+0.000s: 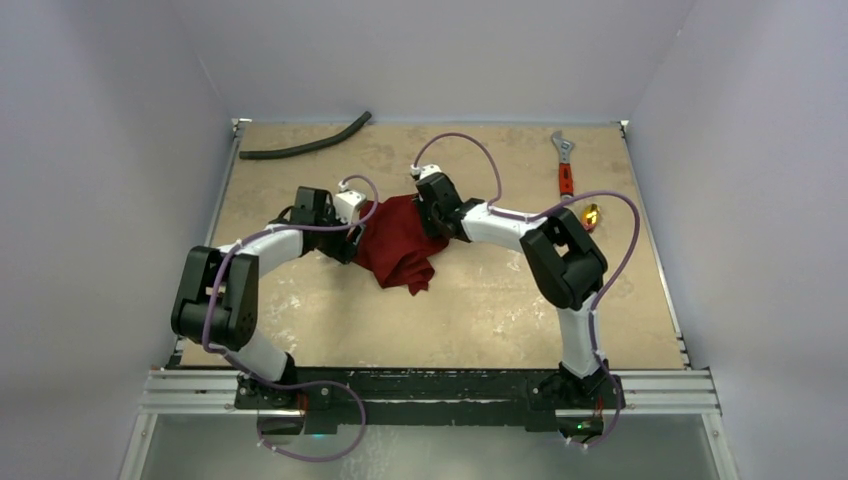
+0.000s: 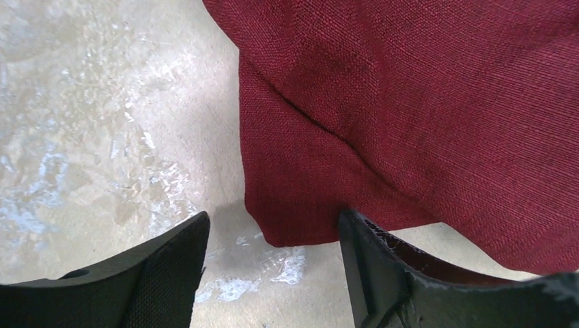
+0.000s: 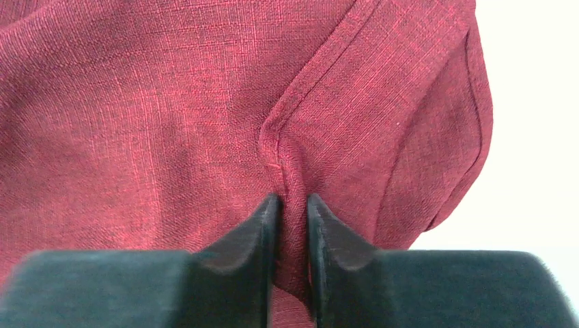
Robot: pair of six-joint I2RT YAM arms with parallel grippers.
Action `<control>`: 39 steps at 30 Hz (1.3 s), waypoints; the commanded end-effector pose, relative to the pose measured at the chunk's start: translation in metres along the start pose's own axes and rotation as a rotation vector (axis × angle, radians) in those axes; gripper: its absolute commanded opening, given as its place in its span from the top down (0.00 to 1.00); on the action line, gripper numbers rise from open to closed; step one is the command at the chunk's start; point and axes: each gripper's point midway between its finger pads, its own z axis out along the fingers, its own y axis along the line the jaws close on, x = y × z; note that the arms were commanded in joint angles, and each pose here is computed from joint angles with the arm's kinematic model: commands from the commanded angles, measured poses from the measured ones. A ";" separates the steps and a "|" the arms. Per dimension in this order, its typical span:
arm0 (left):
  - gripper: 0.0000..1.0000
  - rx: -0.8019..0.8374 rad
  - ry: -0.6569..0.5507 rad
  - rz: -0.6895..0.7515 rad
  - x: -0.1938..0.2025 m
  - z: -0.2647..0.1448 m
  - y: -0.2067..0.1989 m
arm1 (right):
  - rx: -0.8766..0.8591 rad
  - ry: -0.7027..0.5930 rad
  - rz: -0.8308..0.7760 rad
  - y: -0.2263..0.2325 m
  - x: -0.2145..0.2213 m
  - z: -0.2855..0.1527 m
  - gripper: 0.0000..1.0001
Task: Fold the napkin into a case and place the utensils inside
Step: Pick up the crumpled napkin from the center of the board.
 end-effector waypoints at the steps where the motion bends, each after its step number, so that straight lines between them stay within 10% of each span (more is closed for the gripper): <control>1: 0.35 0.022 0.004 0.034 0.004 0.012 -0.001 | -0.018 -0.060 0.019 0.005 -0.025 -0.018 0.84; 5: 0.54 0.025 0.034 0.044 0.012 0.023 0.000 | -0.001 -0.104 0.023 0.001 -0.037 -0.032 0.96; 9: 0.97 -0.003 0.055 0.051 0.015 0.028 0.007 | 0.019 -0.147 0.035 -0.006 -0.051 -0.048 1.00; 21: 1.00 -0.203 -0.097 0.074 -0.053 -0.016 0.042 | 0.085 -0.310 0.293 -0.086 -0.083 -0.105 1.00; 28: 0.31 0.046 -0.145 0.085 -0.093 -0.047 -0.006 | 0.089 -0.316 0.351 -0.091 -0.086 -0.108 1.00; 39: 0.12 0.217 -0.172 0.376 -0.093 -0.045 -0.148 | 0.082 -0.379 0.455 -0.087 -0.132 -0.126 1.00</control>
